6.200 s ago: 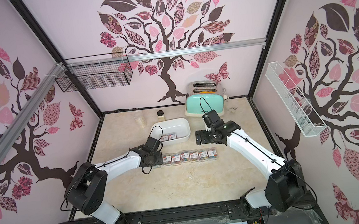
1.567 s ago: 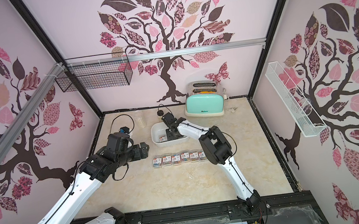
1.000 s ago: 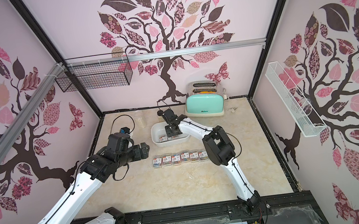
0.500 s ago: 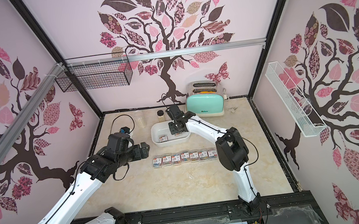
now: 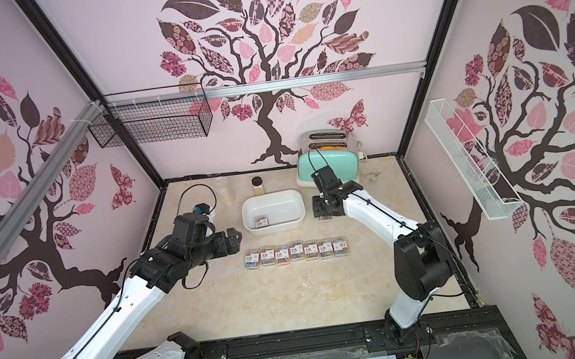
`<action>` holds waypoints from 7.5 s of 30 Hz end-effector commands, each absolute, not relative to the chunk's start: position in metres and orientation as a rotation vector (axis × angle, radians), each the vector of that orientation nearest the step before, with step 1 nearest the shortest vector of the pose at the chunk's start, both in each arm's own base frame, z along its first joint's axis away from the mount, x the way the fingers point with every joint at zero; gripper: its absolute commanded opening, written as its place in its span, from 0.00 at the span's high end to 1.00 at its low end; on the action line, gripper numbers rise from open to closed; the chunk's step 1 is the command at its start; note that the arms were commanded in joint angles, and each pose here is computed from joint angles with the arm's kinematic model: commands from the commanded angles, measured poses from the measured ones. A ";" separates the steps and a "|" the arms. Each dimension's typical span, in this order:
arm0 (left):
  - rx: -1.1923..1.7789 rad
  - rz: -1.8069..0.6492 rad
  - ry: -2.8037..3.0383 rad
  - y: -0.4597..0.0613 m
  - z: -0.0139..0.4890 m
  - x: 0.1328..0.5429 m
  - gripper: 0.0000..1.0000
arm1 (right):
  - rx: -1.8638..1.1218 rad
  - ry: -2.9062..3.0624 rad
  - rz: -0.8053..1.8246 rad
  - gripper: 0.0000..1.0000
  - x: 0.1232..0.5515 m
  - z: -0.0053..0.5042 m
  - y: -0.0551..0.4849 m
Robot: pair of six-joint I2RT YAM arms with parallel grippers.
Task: Take the paper clips out of the storage box
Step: Pick up the boxed paper clips from the storage box, then place the boxed paper clips at the center of the board, then adjust the boxed paper clips at the center of the board.
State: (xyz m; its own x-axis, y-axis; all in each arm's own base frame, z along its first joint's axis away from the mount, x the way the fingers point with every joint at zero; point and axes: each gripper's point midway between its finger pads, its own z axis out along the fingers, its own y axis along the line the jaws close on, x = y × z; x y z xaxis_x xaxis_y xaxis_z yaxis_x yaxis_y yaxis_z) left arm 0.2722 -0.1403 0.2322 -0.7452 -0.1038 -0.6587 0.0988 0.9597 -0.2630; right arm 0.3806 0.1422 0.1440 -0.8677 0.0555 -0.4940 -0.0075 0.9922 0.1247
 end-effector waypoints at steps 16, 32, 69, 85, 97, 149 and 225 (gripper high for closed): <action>0.057 -0.446 2.388 -0.150 0.230 0.263 0.06 | 0.440 2.649 0.066 0.62 0.333 0.098 0.055; 0.072 -0.451 2.388 -0.155 0.232 0.269 0.06 | 0.526 2.743 0.070 0.61 0.329 0.052 0.046; 0.085 -0.456 2.392 -0.166 0.228 0.270 0.03 | 0.501 2.675 0.043 0.30 0.323 0.093 0.036; 0.091 -0.444 2.385 -0.167 0.230 0.274 0.02 | 0.764 2.753 -0.002 0.49 0.317 0.060 -0.007; 0.089 -0.436 2.390 -0.166 0.228 0.274 0.02 | 0.775 2.808 0.070 0.51 0.315 0.035 0.003; 0.091 -0.449 2.397 -0.171 0.226 0.273 0.02 | 0.768 2.733 0.298 0.47 0.283 0.046 0.029; 0.081 -0.466 2.399 -0.175 0.223 0.275 0.02 | 0.908 2.670 0.093 0.48 0.289 0.052 0.005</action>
